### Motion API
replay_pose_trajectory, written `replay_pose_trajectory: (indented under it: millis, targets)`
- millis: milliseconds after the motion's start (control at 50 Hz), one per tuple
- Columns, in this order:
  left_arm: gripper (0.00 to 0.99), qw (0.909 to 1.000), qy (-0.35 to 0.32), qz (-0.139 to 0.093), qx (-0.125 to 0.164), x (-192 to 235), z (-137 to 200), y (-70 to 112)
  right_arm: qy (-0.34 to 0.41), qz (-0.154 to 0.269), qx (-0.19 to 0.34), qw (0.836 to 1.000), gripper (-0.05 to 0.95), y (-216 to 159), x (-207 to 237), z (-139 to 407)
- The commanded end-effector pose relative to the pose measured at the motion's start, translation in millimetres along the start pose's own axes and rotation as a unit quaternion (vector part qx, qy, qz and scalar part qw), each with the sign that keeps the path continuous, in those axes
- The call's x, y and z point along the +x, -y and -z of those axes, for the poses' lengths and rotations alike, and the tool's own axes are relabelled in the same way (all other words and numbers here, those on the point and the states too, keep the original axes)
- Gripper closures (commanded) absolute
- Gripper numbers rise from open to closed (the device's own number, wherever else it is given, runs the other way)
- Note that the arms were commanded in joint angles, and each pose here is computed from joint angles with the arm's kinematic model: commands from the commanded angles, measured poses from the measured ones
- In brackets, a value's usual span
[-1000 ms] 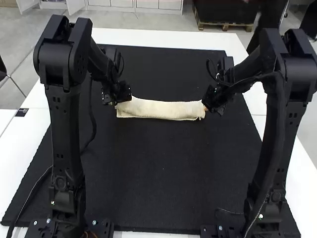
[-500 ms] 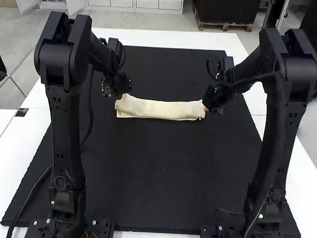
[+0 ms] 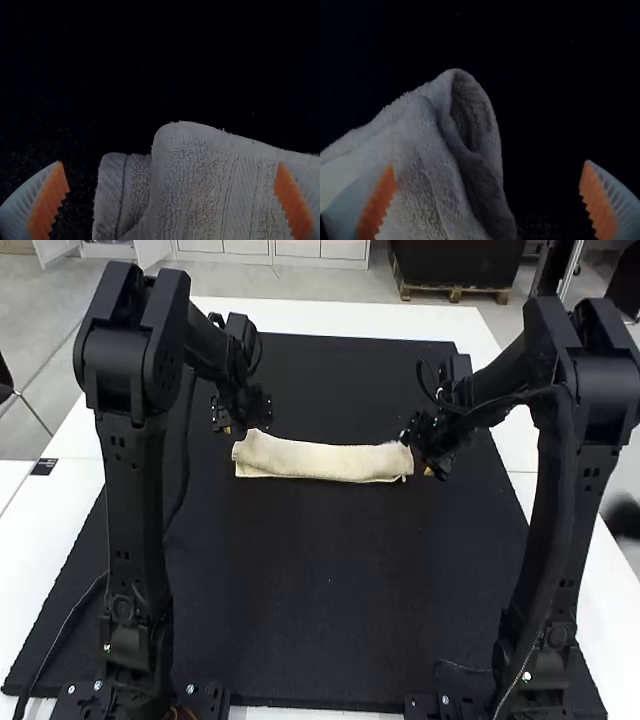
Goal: Fold the towel.
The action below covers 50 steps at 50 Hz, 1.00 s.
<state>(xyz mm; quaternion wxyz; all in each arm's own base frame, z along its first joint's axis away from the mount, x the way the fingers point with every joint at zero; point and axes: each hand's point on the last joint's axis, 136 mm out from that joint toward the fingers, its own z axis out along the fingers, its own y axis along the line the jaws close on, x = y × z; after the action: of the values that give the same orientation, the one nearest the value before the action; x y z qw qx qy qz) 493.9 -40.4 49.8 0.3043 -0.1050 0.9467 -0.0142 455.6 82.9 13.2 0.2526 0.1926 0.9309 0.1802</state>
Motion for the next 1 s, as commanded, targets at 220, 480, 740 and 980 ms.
replay_pose_trajectory:
  millis: [220, 480, 740, 980]
  targets:
    - [0.034, 0.9979, 0.061, -0.001, 0.022, -46.1, 42.5, 19.4, -0.012, -0.019, -0.036, 0.999, -0.01, -25.1, -7.0, 3.7]
    - [0.034, 0.9975, 0.066, -0.003, 0.025, -49.1, 49.8, 21.2, -0.030, -0.040, -0.048, 0.998, -0.01, -23.6, -0.9, 0.7]
    - [0.034, 0.9970, 0.072, -0.003, 0.029, -53.0, 59.4, 22.1, -0.042, -0.046, -0.047, 0.997, -0.01, -20.3, 5.2, -5.2]
    - [0.034, 0.9956, 0.085, -0.001, 0.037, -60.9, 77.1, 24.0, -0.043, -0.044, -0.048, 0.997, -0.01, -21.4, 6.1, -9.2]
